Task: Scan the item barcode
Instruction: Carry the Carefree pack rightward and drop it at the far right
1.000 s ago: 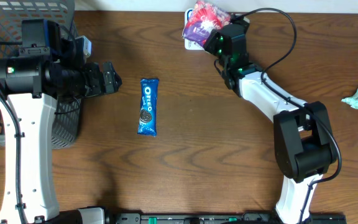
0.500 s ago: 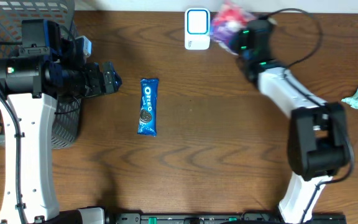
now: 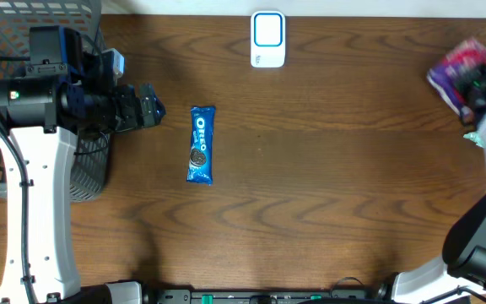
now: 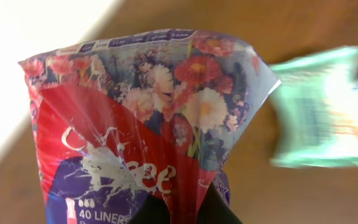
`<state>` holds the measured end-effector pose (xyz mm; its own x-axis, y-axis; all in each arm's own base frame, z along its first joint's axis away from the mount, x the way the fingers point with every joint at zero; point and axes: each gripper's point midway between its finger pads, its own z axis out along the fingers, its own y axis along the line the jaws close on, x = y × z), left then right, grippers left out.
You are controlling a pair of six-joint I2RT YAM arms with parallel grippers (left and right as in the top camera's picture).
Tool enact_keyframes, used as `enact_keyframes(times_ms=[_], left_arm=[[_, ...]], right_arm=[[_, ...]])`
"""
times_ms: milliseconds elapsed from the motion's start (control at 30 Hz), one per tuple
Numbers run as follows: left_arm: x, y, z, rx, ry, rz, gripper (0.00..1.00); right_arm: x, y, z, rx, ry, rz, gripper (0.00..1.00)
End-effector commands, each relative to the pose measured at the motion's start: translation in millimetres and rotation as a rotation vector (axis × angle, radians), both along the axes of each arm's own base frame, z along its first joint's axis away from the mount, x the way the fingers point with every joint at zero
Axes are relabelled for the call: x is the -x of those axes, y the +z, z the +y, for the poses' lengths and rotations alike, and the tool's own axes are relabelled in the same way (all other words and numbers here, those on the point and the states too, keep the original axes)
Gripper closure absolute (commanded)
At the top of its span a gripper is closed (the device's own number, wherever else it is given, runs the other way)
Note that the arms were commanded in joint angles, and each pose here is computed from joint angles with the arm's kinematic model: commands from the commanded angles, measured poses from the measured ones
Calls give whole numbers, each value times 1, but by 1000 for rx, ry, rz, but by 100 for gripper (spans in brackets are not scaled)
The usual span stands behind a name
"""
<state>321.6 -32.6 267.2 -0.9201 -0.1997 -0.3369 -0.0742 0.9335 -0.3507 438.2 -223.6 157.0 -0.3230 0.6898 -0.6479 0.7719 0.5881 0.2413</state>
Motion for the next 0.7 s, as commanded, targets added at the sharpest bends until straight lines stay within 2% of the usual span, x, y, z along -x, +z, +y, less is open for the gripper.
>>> enact_keyframes(times_ms=[0, 100, 167, 233, 267, 300, 367, 567, 667], left_arm=[[-1, -1, 0, -10, -11, -1, 2], [-1, -1, 0, -10, -11, -1, 2], [-1, -1, 0, -10, -11, -1, 2], [-1, -1, 0, -10, -11, -1, 2], [-1, -1, 0, -10, -11, -1, 2], [-1, -1, 0, -10, -11, -1, 2], [-1, -1, 0, -10, -11, -1, 2], [-1, -1, 0, -10, -11, -1, 2], [-1, -1, 0, -10, -11, -1, 2]], right_arm=[[18, -9, -31, 63, 33, 92, 99], [30, -24, -50, 68, 65, 148, 99], [33, -31, -57, 61, 89, 158, 91], [34, -36, -62, 48, 95, 154, 74], [33, -38, -64, 38, 100, 143, 57], [30, -38, -63, 33, 115, 133, 47], [24, -37, -59, 31, 162, 112, 39], [7, -34, -37, -23, 265, 44, 31], [-8, -31, -7, -89, 399, -21, 29]])
